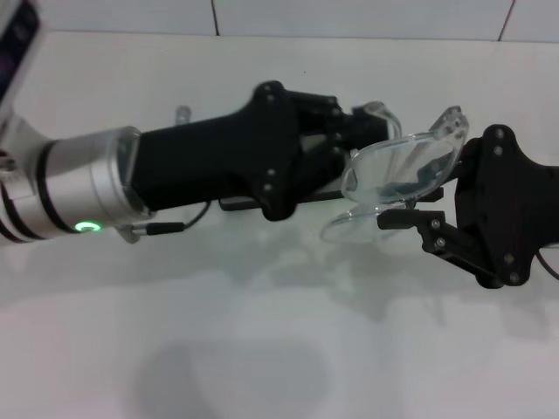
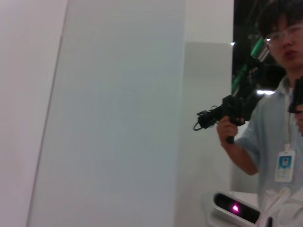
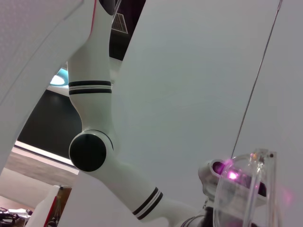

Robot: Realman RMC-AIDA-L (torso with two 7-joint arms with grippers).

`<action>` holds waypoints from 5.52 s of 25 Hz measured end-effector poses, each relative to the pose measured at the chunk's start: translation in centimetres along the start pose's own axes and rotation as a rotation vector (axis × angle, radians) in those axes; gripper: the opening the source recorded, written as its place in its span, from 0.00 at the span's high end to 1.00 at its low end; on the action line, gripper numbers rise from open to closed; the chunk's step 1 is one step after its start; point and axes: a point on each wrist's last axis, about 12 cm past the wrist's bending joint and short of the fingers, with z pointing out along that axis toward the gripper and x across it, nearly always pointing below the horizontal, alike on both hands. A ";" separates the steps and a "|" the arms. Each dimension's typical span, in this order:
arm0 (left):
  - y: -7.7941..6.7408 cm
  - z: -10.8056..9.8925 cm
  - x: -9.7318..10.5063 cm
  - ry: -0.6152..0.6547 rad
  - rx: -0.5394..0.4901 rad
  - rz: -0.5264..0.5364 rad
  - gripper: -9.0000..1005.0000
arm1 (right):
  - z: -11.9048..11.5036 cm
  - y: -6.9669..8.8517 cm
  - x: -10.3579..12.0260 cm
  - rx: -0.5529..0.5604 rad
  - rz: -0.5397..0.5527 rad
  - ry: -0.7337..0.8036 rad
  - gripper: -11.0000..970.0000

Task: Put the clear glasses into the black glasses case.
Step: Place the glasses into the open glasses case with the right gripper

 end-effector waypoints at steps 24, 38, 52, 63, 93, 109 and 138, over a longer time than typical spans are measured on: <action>-3.8 -13.7 0.4 0.160 -0.440 -0.067 0.93 | 6.3 -12.2 -5.8 -0.069 0.172 0.948 0.90; -5.1 -13.4 2.6 0.186 -0.462 -0.117 0.93 | 16.6 -15.0 -3.5 -0.398 0.036 1.397 0.90; -4.8 -13.2 2.5 0.183 -0.455 -0.114 0.93 | 17.7 -12.7 0.8 -0.367 -0.096 1.368 0.90; -4.8 -12.9 2.6 0.178 -0.452 -0.115 0.93 | 17.4 -11.8 2.6 -0.320 -0.119 1.370 0.90; -4.7 -12.7 2.7 0.175 -0.453 -0.117 0.93 | 17.3 -10.9 4.8 -0.231 -0.138 1.365 0.89; -4.7 -12.7 2.7 0.174 -0.451 -0.116 0.93 | 17.4 -10.7 5.2 -0.236 -0.150 1.363 0.89; -4.6 -12.5 2.6 0.172 -0.446 -0.116 0.93 | 17.7 -10.7 5.5 -0.233 -0.148 1.354 0.86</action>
